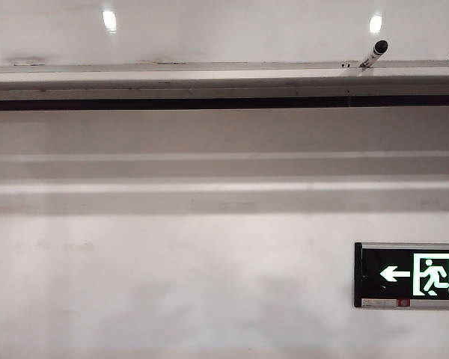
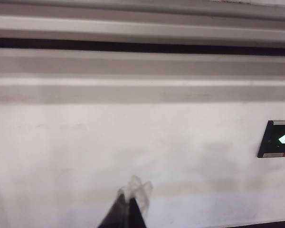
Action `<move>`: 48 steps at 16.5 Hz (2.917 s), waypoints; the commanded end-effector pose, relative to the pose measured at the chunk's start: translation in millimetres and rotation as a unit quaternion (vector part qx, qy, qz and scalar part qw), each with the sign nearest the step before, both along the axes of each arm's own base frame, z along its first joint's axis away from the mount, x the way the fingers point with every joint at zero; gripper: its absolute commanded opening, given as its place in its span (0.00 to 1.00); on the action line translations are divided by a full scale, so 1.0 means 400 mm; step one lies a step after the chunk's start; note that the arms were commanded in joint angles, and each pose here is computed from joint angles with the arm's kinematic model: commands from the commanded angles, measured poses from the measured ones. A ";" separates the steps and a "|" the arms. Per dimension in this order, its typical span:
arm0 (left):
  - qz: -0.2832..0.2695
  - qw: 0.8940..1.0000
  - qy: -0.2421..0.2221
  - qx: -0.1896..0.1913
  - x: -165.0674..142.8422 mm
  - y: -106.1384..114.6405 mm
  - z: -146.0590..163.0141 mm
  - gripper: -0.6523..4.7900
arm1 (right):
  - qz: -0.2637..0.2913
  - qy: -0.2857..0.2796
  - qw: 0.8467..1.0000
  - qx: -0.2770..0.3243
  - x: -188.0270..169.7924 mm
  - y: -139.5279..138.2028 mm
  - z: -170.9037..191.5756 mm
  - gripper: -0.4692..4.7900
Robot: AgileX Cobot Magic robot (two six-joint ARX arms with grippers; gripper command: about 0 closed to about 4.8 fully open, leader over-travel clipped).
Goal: Take a marker from the whiteboard tray, write "Hi!" on the whiteboard, and then put the marker back vertically into the whiteboard tray.
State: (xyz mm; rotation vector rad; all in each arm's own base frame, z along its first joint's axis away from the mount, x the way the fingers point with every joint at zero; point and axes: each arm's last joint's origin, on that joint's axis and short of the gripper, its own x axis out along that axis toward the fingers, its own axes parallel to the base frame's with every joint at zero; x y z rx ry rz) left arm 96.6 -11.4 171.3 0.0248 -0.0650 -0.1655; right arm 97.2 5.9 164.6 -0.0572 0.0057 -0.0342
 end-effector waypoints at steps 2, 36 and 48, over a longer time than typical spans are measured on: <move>-0.003 1.000 -0.005 0.000 0.000 0.000 0.003 0.11 | 0.000 -0.011 1.000 0.003 -0.001 0.000 0.007 0.09; -0.202 0.976 -0.032 -0.074 0.058 -0.086 0.740 0.11 | 0.058 -0.015 0.994 0.095 0.267 0.241 0.400 0.93; -0.202 0.976 -0.034 -0.074 0.058 -0.086 0.741 0.11 | 0.049 -0.011 0.997 0.054 0.403 0.212 0.324 0.82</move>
